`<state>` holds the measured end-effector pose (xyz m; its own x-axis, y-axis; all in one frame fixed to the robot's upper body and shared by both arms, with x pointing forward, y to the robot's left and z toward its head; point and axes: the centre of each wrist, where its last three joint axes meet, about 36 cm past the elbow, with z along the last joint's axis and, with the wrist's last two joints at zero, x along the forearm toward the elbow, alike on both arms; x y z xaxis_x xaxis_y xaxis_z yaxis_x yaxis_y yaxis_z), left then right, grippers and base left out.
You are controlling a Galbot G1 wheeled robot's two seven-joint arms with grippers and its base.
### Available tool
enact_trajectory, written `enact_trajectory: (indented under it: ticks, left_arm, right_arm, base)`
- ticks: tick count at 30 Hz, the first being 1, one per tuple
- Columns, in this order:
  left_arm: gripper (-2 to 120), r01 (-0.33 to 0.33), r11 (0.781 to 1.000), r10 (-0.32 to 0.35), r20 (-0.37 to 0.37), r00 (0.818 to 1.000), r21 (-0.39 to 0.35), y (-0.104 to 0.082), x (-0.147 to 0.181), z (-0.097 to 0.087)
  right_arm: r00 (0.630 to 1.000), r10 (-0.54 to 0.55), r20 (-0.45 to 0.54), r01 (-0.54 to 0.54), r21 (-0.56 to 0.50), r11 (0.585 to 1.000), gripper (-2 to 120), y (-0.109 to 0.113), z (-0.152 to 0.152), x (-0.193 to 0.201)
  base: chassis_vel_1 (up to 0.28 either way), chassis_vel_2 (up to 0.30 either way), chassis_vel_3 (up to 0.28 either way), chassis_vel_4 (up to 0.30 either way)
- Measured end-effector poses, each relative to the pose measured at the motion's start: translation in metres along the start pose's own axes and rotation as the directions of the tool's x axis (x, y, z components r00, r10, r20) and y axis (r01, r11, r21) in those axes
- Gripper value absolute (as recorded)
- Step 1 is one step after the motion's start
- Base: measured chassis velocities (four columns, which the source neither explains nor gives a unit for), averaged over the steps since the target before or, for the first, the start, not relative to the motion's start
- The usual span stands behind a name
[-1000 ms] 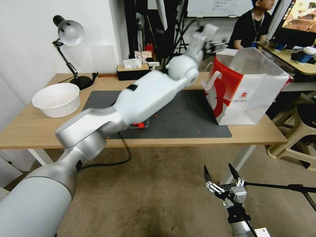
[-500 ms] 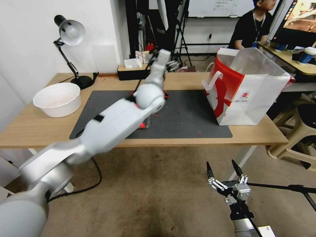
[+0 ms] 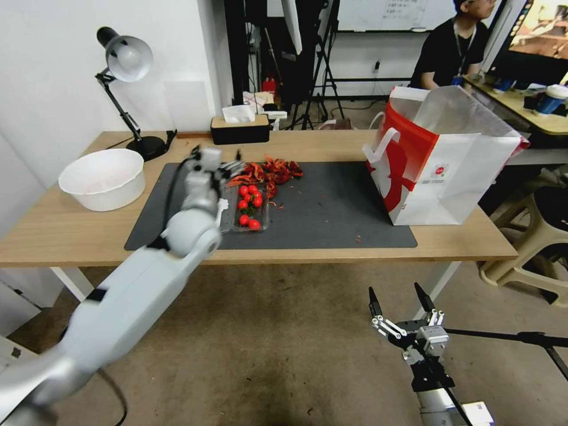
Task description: Pick up the trash from the table and place it into the takeout bag.
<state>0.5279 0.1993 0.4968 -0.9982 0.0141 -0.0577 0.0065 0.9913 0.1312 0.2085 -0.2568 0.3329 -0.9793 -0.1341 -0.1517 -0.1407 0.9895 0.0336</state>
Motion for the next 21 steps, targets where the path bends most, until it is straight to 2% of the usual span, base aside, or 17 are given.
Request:
enact_trajectory:
  ticks: [2,4,9,12,15,17,21]
  left_arm:
    - [100,0.021,1.0,-0.021,-0.021,1.0,-0.001,0.028,0.037,0.02]
    - [100,0.061,0.998,-0.061,-0.015,0.998,0.001,0.041,0.066,0.036]
    - [100,0.108,0.994,-0.108,-0.002,0.994,0.03,0.044,0.085,0.042]
    - [100,0.136,0.988,-0.135,-0.017,0.991,0.076,0.048,0.116,0.048]
    - [100,0.137,0.987,-0.136,-0.022,0.99,0.083,0.049,0.123,0.052]
    - [100,0.138,0.986,-0.137,-0.024,0.99,0.095,0.052,0.145,0.063]
    - [100,0.145,0.984,-0.144,-0.013,0.989,0.105,0.055,0.166,0.073]
  right_arm:
    - [1.0,-0.009,0.002,0.009,0.002,1.0,100,0.0,-0.001,-0.003]
    - [1.0,-0.015,0.002,0.015,0.002,1.0,100,0.0,-0.001,-0.004]
    - [1.0,-0.016,0.002,0.016,0.003,1.0,100,0.0,-0.001,-0.005]
    - [1.0,-0.014,0.003,0.014,0.002,1.0,100,0.0,-0.002,-0.006]
    - [1.0,-0.014,0.004,0.014,0.002,1.0,100,0.0,-0.002,-0.006]
    - [1.0,-0.014,0.005,0.014,0.002,1.0,100,0.0,-0.002,-0.007]
    - [1.0,-0.014,0.005,0.014,0.001,1.0,100,0.0,-0.002,-0.008]
  base:
    - [0.0,0.0,0.0,0.0]
    - [0.0,0.0,0.0,0.0]
    - [0.0,0.0,0.0,0.0]
    - [0.0,0.0,0.0,0.0]
    - [0.0,0.0,0.0,0.0]
    - [0.0,0.0,0.0,0.0]
    - [0.0,0.0,0.0,0.0]
